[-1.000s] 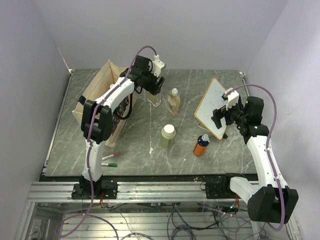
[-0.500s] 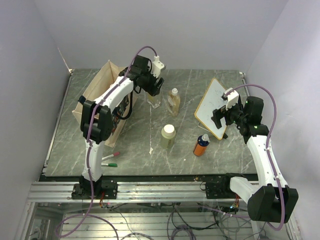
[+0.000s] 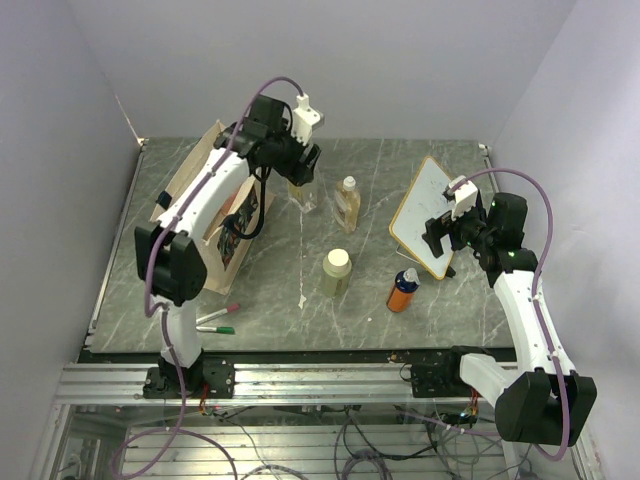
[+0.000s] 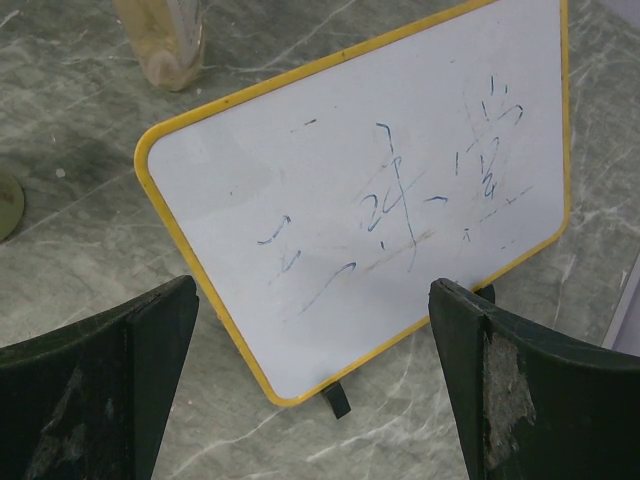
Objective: Place the personal care products into the canvas bag
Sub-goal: Pick up the care product from the center of the board.
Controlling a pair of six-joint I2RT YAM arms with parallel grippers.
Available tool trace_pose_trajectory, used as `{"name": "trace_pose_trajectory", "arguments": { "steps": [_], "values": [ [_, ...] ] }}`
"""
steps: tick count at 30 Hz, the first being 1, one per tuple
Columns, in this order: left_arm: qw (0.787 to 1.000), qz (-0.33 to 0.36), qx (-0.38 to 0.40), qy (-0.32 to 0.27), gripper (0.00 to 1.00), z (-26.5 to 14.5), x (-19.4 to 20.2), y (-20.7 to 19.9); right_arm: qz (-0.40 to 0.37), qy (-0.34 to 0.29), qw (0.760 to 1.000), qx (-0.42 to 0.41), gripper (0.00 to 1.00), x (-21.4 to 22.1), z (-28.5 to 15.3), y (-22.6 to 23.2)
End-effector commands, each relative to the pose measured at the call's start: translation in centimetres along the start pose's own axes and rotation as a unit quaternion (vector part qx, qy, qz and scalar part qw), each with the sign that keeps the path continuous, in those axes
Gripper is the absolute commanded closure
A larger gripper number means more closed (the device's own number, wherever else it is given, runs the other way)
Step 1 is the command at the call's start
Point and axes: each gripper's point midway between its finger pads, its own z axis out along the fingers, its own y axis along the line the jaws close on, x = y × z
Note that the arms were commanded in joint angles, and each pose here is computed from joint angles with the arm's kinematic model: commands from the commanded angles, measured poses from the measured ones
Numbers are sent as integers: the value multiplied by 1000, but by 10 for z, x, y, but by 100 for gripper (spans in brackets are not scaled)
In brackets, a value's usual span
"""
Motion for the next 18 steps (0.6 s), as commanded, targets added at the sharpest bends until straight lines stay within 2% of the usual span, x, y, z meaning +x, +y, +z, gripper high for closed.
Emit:
{"name": "trace_pose_trajectory", "arguments": {
  "steps": [1,12,18],
  "values": [
    [989,41,-5,-141,93,-87,-88,-15,-5,-7,1000,-10,0,-2,-1,5],
    [977,58,-41,-200,93,-183,-124,-30,4,-18,999,-34,0,-8,1,13],
    [974,51,-74,-207,93,-216,-129,-28,7,-27,998,-54,0,-21,2,18]
  ]
}}
